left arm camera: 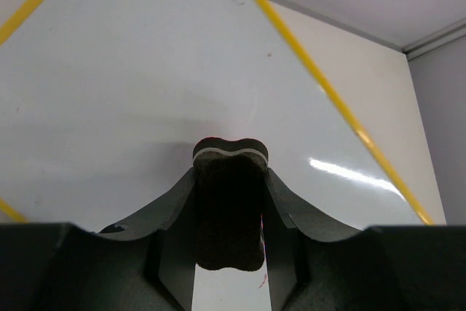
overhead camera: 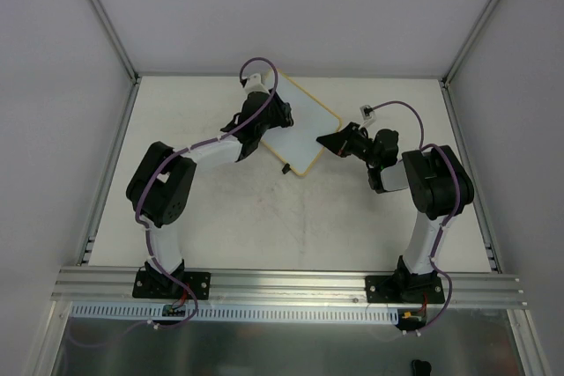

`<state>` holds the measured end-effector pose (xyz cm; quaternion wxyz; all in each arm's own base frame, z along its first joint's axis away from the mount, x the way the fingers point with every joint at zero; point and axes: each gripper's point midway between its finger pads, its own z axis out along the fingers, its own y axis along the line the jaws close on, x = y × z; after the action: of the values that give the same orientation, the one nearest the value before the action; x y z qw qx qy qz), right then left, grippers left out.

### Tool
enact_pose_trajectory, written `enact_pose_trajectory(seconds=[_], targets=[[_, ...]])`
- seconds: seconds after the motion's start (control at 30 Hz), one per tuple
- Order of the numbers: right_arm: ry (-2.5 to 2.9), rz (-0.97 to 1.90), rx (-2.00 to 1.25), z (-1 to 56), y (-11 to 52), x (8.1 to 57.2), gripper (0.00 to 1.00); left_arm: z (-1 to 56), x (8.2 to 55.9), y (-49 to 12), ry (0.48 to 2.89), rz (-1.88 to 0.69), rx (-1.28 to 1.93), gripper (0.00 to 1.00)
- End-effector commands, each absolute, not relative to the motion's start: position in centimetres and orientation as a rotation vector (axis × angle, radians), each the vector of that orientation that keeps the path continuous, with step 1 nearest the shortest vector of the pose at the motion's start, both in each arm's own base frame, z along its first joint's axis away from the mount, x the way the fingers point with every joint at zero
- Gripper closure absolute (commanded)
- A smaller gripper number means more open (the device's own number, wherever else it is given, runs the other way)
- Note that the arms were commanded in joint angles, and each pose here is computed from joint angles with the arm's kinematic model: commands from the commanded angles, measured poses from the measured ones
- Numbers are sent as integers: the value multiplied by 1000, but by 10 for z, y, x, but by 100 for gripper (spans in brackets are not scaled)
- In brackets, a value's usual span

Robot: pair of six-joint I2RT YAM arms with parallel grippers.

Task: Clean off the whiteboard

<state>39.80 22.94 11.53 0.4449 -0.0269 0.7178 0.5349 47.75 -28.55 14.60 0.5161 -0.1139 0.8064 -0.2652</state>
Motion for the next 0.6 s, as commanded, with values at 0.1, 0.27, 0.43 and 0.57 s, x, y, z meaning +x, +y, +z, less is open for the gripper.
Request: enact_pose_trajectory(seconds=[0.1,0.27,0.43,0.57], targets=[[1502,1357,-298,182,243,384,100,178,492,-303,1866,-639,-177,100],[1503,1358,-297,181,244,384,100,173,497,-310,1860,-622,-154,100],[1503,1357,-296,181,243,385,100,172,489,-334,1847,-597,-83,100],[1501,1356,-295,182,243,385,100,170,485,-350,1839,-556,-30,100]])
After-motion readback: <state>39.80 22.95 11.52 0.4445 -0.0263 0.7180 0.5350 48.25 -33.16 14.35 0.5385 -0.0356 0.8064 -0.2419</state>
